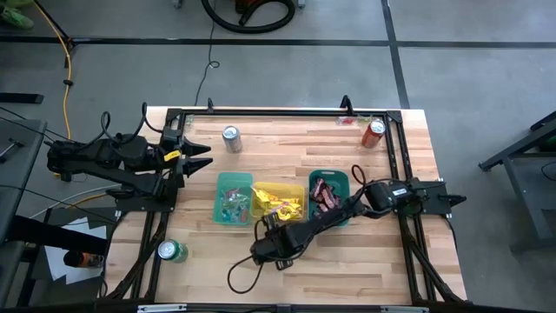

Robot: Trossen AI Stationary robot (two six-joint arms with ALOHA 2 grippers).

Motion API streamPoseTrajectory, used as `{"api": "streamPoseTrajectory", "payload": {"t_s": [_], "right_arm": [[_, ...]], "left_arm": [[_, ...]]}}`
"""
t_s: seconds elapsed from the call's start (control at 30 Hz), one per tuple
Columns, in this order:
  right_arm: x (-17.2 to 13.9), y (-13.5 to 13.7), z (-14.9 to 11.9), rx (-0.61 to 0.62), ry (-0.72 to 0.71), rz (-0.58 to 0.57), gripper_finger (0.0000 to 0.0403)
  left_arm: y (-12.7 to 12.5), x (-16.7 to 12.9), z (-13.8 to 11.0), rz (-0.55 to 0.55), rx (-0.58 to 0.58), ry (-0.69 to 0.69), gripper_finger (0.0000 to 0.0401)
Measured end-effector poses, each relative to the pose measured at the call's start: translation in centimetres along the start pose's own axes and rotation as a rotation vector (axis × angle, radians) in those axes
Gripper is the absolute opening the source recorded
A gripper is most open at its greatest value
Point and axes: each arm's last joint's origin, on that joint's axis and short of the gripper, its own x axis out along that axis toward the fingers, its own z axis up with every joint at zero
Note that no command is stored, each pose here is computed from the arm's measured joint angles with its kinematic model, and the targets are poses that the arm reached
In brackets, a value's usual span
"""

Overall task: Sort candy
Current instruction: Put the green gummy into the green bin

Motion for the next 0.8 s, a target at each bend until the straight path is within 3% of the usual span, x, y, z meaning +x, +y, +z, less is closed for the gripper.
{"api": "streamPoseTrajectory", "payload": {"t_s": [0.17,0.33,0.47,0.57,0.8], "right_arm": [[-3.1,-2.1,0.7,-0.026,-0.087,-0.011,0.0009],[-6.4,-6.3,2.4,0.022,-0.335,-0.013,0.0005],[-7.1,-9.3,4.1,0.115,-0.592,0.112,0.0003],[-7.1,-10.7,5.0,0.196,-0.721,0.128,0.0001],[-6.3,-12.7,4.9,0.257,-0.737,0.057,0.0001]], "left_arm": [[0.1,0.0,-0.1,0.01,0.006,0.009,0.0211],[0.2,0.0,-0.3,0.034,0.013,0.018,0.0211],[0.2,0.0,-0.3,0.034,0.011,0.018,0.0211],[0.2,0.0,-0.3,0.034,-0.012,0.017,0.0211],[0.2,0.0,-0.3,0.035,-0.012,0.018,0.0211]]}}
